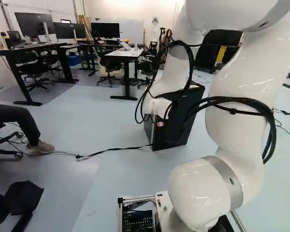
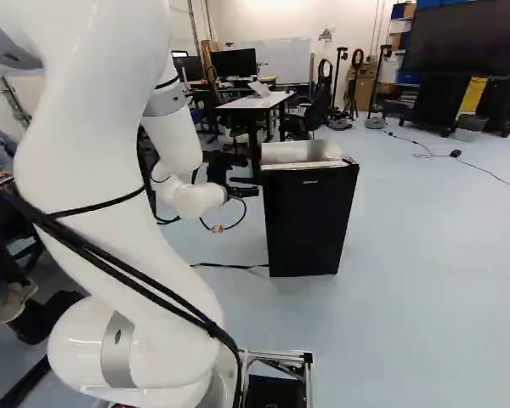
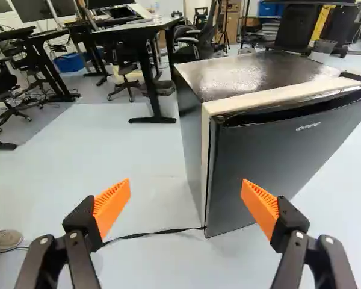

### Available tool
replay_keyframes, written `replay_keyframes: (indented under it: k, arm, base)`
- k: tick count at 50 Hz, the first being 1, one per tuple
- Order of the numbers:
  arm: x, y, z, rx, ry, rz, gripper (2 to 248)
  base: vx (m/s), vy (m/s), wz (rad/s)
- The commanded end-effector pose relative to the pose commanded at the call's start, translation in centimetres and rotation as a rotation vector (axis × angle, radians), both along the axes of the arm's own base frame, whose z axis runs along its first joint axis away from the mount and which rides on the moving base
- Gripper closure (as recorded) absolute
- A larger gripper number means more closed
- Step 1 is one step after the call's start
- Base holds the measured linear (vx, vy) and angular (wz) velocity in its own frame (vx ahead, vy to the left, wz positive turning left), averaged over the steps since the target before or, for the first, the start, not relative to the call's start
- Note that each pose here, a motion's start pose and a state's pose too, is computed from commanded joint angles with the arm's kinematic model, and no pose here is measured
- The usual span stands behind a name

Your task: Open the fridge door

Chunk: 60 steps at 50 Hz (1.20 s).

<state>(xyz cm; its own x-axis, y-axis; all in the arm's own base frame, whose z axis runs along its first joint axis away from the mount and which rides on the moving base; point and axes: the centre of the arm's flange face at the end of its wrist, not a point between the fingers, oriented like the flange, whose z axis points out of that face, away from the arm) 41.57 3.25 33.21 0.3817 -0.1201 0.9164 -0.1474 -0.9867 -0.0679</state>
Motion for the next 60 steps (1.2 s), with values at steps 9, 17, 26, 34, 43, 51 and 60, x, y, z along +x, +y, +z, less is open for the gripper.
replay_keyframes:
  k: [9, 17, 26, 34, 43, 51, 60]
  arm:
    - [0.5, -0.3, -0.8, 0.001, -0.003, -0.036, 3]
    - [0.9, -0.5, -1.5, 0.001, -0.005, -0.067, 3]
    - [1.3, -0.8, -2.3, 0.000, -0.008, -0.101, 3]
    - [1.7, -1.0, -3.1, -0.003, -0.012, -0.132, 3]
    - [2.4, -1.2, -3.9, -0.007, -0.017, -0.168, 3]
    - [3.1, -1.4, -4.7, -0.011, -0.024, -0.199, 3]
    - [3.9, -1.7, -5.7, -0.016, -0.032, -0.234, 3]
  base:
    - [0.000, 0.000, 0.000]
    - [0.000, 0.000, 0.000]
    - [0.000, 0.000, 0.000]
    - [0.000, 0.000, 0.000]
    - [0.000, 0.000, 0.000]
    - [0.000, 0.000, 0.000]
    - [0.000, 0.000, 0.000]
